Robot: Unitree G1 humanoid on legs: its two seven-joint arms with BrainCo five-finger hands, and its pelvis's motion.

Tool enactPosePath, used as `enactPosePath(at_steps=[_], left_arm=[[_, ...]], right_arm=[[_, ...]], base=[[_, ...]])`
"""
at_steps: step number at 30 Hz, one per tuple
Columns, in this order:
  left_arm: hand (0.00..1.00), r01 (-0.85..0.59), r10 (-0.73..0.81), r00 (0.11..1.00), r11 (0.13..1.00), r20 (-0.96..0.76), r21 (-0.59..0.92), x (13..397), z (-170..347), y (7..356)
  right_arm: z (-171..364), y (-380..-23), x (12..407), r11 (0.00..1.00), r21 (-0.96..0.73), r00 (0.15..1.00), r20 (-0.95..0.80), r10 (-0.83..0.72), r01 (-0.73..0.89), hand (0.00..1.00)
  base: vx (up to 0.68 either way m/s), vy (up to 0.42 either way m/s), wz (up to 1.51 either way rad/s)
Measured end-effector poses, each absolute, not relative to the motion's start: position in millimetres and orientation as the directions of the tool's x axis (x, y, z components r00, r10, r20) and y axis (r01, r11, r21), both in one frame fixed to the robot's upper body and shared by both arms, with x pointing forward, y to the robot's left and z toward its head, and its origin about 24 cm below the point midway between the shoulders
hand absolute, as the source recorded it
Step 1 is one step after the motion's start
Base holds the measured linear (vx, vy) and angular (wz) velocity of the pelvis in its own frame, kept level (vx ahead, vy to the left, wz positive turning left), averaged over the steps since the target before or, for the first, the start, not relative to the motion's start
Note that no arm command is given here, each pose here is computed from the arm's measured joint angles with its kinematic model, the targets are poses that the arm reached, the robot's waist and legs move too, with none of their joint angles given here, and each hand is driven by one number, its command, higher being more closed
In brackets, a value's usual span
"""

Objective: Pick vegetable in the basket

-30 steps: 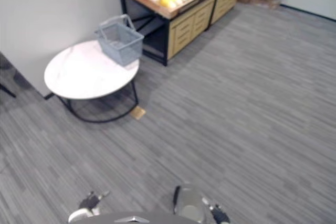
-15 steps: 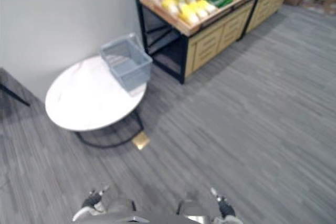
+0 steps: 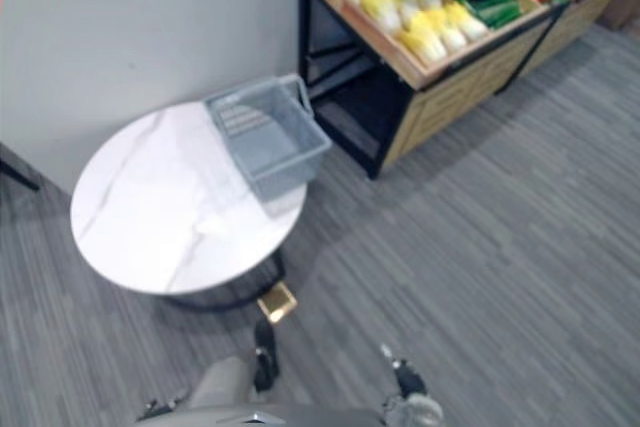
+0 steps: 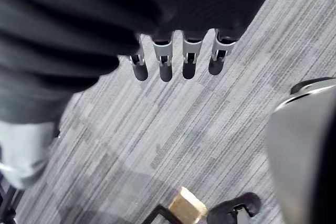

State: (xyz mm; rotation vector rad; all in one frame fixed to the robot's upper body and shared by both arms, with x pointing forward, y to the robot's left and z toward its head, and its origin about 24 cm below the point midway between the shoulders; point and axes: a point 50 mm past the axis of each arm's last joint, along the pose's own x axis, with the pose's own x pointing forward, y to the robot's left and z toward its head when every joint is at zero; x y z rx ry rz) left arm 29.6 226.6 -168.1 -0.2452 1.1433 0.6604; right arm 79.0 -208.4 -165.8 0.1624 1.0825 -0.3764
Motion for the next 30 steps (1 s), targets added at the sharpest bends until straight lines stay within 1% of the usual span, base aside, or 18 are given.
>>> enactPosePath(at_steps=[2,5,9,13,14,18,20,22,23,25,27,28,29,30], left_arm=[[0.00,-0.551,0.342,0.241,0.819,-0.908,0.162,26,-169,228],[0.00,-0.510,0.335,0.264,0.844,-0.904,0.164,33,-168,230],[0.00,-0.519,0.338,0.299,0.842,-0.893,0.145,48,-166,229],[0.00,-0.579,0.348,0.301,0.807,-0.888,0.120,53,-166,226],[0.00,-0.617,0.355,0.276,0.778,-0.893,0.119,46,-168,223],[0.00,-0.680,0.390,0.242,0.721,-0.889,0.131,33,-166,230],[0.00,-0.694,0.353,0.221,0.712,-0.909,0.108,26,-171,213],[0.00,-0.694,0.328,0.212,0.713,-0.921,0.094,24,-173,206],[0.00,-0.686,0.323,0.217,0.722,-0.921,0.092,25,-173,205],[0.00,-0.661,0.309,0.235,0.746,-0.922,0.081,28,-173,203],[0.00,-0.614,0.311,0.260,0.784,-0.914,0.092,33,-171,208],[0.00,-0.584,0.305,0.273,0.806,-0.912,0.095,36,-171,209],[0.00,-0.579,0.305,0.276,0.810,-0.911,0.096,37,-171,209],[0.00,-0.564,0.306,0.279,0.819,-0.910,0.103,37,-171,209]], right_arm=[[-167,-210,71,0.921,-0.062,0.396,-0.890,-0.226,0.386,0.00],[-168,-210,62,0.921,-0.070,0.379,-0.897,-0.226,0.383,0.00],[-169,-210,59,0.918,-0.070,0.371,-0.900,-0.227,0.391,0.00],[-167,-211,61,0.914,-0.069,0.384,-0.893,-0.235,0.399,0.00],[-167,-212,60,0.914,-0.072,0.382,-0.893,-0.237,0.400,0.00],[-168,-206,58,0.918,-0.055,0.383,-0.898,-0.217,0.392,0.00],[-165,-221,59,0.917,-0.084,0.388,-0.888,-0.246,0.389,0.00],[-162,-228,73,0.930,-0.089,0.429,-0.869,-0.248,0.357,0.00],[-159,-227,83,0.943,-0.084,0.465,-0.854,-0.234,0.321,0.00],[-157,-229,89,0.957,-0.084,0.492,-0.843,-0.216,0.276,0.00],[-156,-227,93,0.965,-0.085,0.508,-0.836,-0.206,0.250,0.00],[-152,-228,102,0.969,-0.092,0.542,-0.815,-0.206,0.230,0.00],[-149,-230,108,0.971,-0.098,0.563,-0.800,-0.207,0.218,0.00],[-140,-233,123,0.977,-0.119,0.619,-0.758,-0.206,0.179,0.00]], base=[[0.54,0.247,0.25],[0.38,0.107,0.44],[0.36,-0.034,0.62],[0.33,-0.282,0.59],[0.30,-0.378,0.42],[0.28,-0.445,0.35],[0.41,-0.518,0.27],[0.35,-0.396,0.20],[0.22,-0.304,0.34],[0.24,-0.387,0.82],[0.15,-0.271,1.06],[0.06,-0.158,0.72],[0.06,-0.193,0.64],[0.00,-0.080,0.32]])
